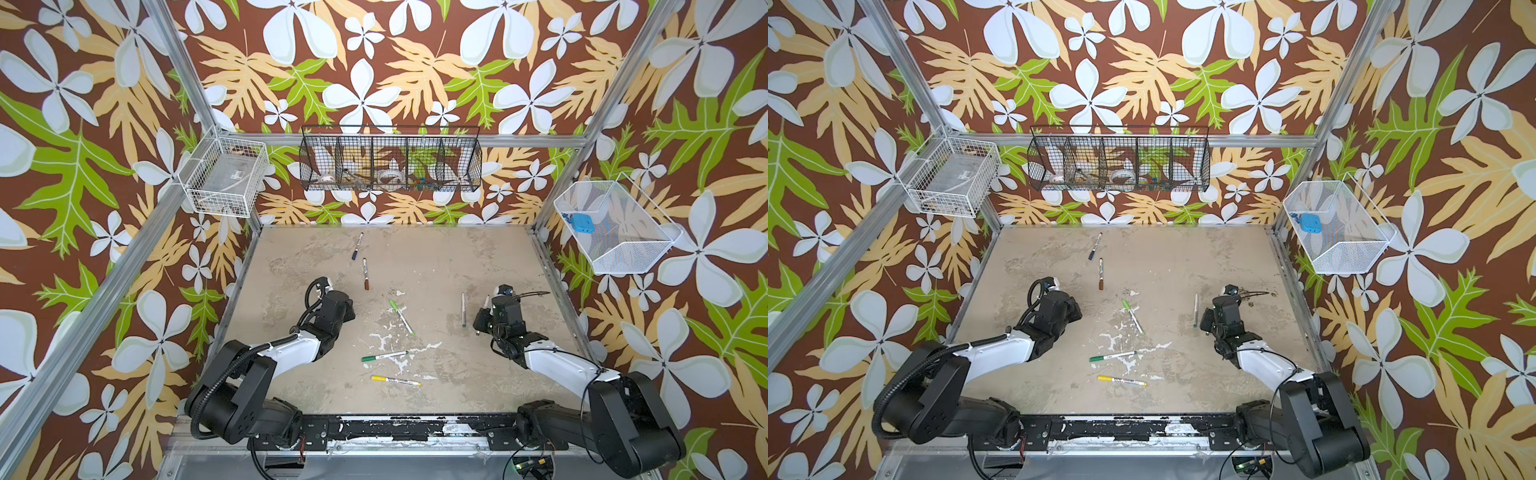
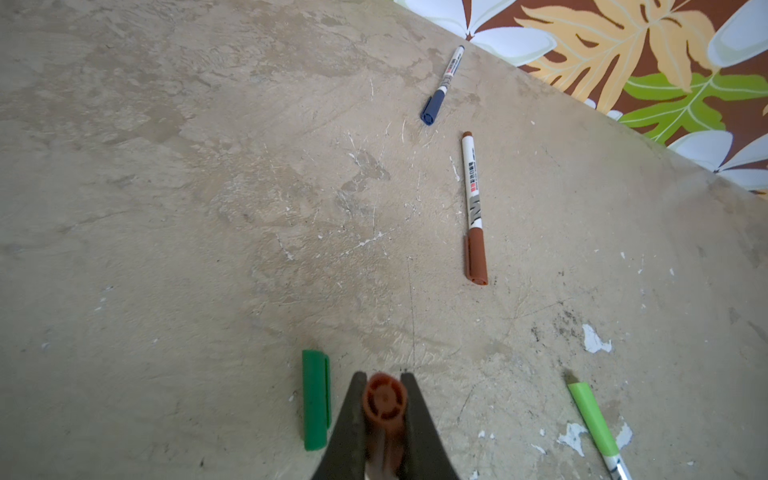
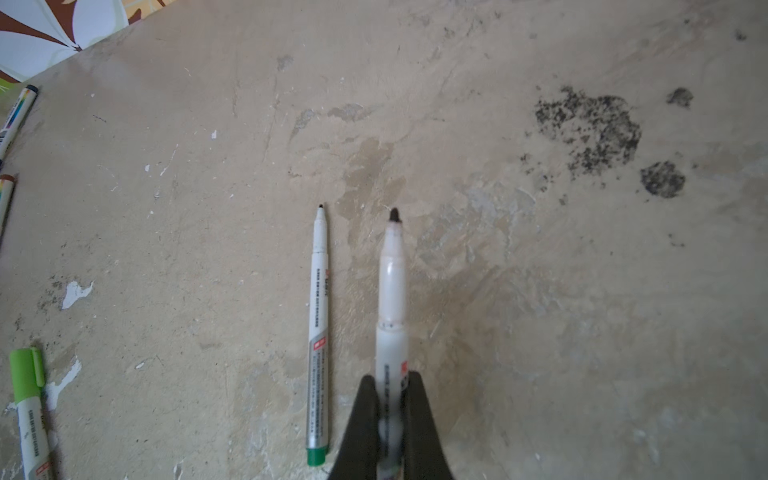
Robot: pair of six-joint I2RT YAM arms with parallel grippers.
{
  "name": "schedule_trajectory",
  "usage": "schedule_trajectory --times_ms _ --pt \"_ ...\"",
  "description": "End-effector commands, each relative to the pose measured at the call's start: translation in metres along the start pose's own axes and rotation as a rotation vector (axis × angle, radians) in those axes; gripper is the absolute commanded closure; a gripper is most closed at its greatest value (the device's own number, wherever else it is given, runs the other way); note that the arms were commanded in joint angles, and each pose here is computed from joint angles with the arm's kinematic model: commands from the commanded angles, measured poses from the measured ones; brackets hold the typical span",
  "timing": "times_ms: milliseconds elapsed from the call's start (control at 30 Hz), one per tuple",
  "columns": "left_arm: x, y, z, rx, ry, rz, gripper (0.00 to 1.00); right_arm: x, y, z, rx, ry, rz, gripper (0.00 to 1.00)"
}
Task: Open the pen caps
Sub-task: 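Lower the uncapped marker with the right gripper while the left drops the brown cap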
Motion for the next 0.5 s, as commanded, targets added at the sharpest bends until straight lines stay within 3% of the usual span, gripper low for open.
schedule_trajectory --times_ms 0,200,467 --pt "0.004 0.001 -0.002 0.039 0.019 0.023 1.0 0.008 0.003 0.003 0.03 0.001 0.028 1.0" --pt "0.017 0.006 -0.011 0.069 0.059 0.077 1.0 0.026 -0.001 -0.005 0.025 0.064 0.009 0.98" --pt "0.03 0.009 -0.023 0.103 0.119 0.121 1.0 0.034 -0.002 -0.007 0.01 0.088 -0.012 0.88"
Point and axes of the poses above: each gripper's point midway between its finger pads, its own x axis out along the fingers, its own y axis along the line the jaws close on, z = x × y, the point moved 3 cm from there along -x, back along the fingers, and after that the axes turned 11 degrees about -x, right-handed, at the moved point
